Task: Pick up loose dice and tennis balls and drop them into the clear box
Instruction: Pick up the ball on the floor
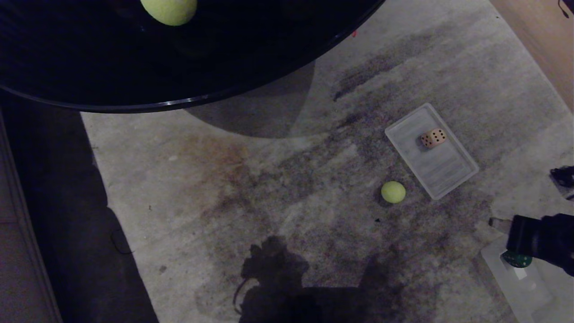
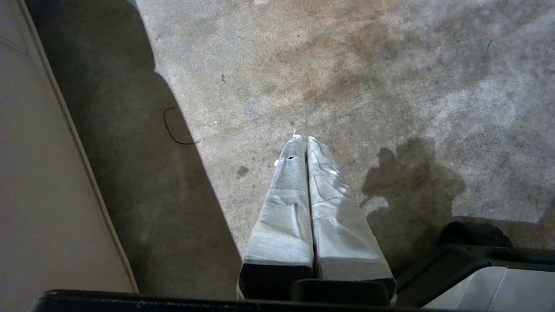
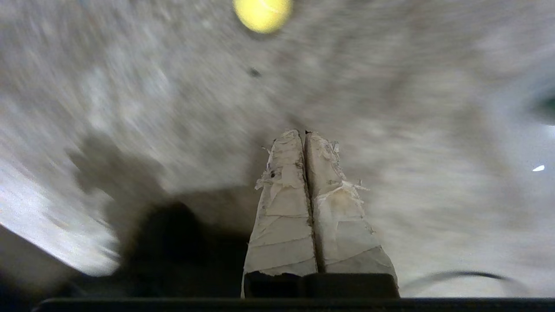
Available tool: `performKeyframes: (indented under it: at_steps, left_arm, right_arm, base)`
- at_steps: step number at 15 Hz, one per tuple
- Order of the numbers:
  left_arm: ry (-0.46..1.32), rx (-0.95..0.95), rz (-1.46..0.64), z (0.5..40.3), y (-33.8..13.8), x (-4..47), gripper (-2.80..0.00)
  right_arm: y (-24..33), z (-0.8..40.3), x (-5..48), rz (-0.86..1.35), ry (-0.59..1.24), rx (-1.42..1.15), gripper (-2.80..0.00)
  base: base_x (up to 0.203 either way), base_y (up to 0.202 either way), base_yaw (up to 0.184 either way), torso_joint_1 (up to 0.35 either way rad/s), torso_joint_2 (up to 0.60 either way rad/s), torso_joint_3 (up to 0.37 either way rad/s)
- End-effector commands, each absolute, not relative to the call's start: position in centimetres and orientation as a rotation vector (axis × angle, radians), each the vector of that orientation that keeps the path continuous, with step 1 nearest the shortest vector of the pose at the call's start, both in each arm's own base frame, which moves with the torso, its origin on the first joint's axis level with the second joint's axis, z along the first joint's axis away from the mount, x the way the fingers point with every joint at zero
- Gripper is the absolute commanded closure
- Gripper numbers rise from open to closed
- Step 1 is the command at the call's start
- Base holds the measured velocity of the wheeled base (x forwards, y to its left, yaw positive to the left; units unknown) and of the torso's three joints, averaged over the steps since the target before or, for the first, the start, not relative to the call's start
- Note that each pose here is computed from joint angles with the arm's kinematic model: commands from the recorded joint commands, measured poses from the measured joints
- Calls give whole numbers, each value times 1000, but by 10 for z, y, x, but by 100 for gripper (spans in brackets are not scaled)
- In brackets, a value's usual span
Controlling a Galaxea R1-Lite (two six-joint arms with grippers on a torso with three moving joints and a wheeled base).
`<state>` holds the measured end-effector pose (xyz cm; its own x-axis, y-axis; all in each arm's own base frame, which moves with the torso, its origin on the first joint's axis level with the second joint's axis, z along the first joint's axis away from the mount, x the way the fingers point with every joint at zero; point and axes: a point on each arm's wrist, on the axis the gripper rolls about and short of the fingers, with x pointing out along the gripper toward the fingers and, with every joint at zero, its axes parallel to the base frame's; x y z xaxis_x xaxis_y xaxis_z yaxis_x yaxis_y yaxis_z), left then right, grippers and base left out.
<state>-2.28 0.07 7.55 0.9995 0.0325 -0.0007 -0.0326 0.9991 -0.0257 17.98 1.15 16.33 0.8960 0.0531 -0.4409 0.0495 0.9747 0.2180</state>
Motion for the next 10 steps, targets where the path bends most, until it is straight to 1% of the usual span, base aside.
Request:
performKeyframes:
  at_steps: [1, 3, 4, 8, 10]
  left_arm:
    - [3, -27, 34, 75, 1, -23, 0]
    - [3, -26, 34, 75, 1, -23, 0]
    - [3, -26, 34, 75, 1, -23, 0]
    - [3, -26, 34, 75, 1, -23, 0]
    - [3, -26, 34, 75, 1, -23, 0]
  right_arm:
    - [26, 115, 250, -17, 638, 305, 0]
    - [36, 100, 283, -17, 620, 369, 0]
    - [39, 94, 295, -12, 598, 395, -280]
    - [46, 79, 332, -17, 567, 372, -280]
    - [48, 72, 342, -30, 562, 349, -280]
  base:
    - [0, 0, 0, 0, 0, 0]
    - [0, 0, 0, 0, 0, 0]
    - [0, 0, 0, 0, 0, 0]
    - [0, 0, 0, 0, 0, 0]
    - [0, 0, 0, 0, 0, 0]
